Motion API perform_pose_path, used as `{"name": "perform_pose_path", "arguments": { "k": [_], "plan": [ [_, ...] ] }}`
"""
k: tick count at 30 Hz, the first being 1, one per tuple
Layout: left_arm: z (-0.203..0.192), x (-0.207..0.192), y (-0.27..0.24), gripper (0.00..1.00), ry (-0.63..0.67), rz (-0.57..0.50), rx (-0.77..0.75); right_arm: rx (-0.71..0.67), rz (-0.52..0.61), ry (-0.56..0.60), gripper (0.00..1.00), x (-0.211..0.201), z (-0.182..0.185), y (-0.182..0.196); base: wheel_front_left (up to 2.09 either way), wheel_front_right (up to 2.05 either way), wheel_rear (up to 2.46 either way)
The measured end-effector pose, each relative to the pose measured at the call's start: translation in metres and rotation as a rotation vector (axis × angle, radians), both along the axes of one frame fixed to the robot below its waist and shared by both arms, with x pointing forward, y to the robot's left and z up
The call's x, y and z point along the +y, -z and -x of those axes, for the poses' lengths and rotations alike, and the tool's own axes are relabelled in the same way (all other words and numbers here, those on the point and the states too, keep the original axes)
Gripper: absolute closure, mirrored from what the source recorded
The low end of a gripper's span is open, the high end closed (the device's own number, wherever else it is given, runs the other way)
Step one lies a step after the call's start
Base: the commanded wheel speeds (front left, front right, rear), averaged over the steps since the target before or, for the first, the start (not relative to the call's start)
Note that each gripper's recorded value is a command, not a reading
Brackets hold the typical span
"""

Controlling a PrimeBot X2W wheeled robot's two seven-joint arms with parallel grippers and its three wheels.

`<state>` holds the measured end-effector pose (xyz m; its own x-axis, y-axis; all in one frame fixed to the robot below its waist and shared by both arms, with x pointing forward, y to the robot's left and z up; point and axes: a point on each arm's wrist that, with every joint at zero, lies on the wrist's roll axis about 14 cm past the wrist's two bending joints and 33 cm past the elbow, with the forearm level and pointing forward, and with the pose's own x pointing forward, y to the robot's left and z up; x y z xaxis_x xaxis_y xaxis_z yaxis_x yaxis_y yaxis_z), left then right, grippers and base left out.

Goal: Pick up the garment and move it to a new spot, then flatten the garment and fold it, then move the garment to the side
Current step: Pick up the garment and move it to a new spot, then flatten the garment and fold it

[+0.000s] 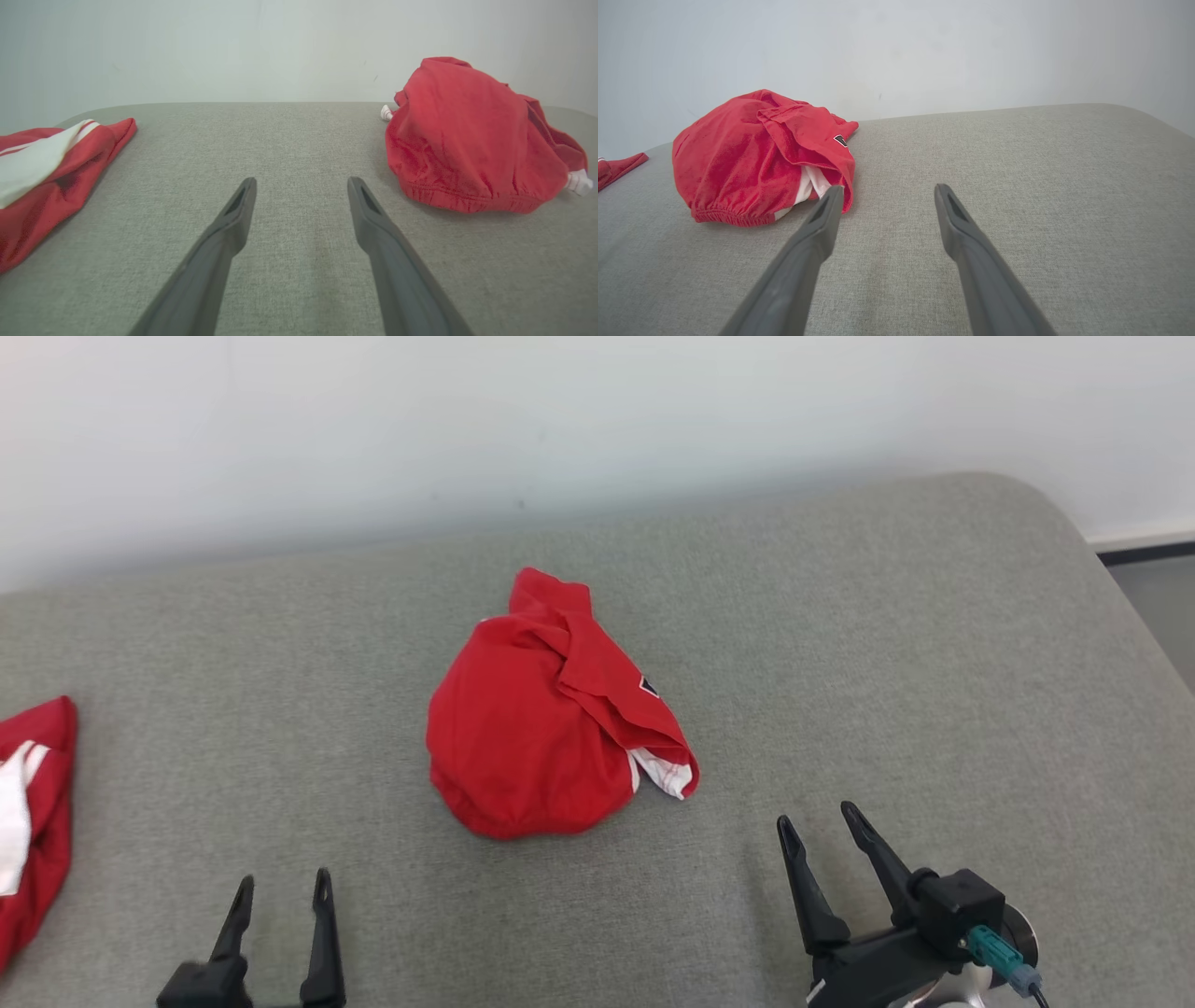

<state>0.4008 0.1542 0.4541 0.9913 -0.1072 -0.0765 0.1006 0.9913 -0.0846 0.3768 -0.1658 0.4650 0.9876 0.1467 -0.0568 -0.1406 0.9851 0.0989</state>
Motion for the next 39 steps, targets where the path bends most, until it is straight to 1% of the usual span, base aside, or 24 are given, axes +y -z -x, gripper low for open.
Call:
{"name": "perform_pose_path", "arguments": {
  "k": [8,13,24,30,39],
  "plan": [
    [0.033,0.036,-0.002,0.00,-0.106,-0.009,-0.004,-0.003,-0.001,-0.031,0.00,0.010,0.008,0.000,0.00,0.00,0.00],
    [0.048,0.041,0.005,0.00,-0.125,-0.011,0.020,-0.005,-0.001,-0.053,0.00,0.017,0.008,-0.001,0.00,0.00,0.00],
    [0.044,0.027,0.008,0.00,-0.097,0.018,0.031,0.030,0.006,-0.072,0.00,0.021,0.002,0.010,0.00,0.00,0.00],
    [0.039,0.020,0.015,0.00,-0.085,0.036,0.054,0.024,0.009,-0.103,0.00,0.030,-0.020,0.010,0.00,0.00,0.00],
    [0.024,0.013,0.021,0.00,-0.080,0.050,0.070,0.074,0.019,-0.149,0.00,0.043,-0.052,0.031,0.00,0.00,0.00]
  ]
}}
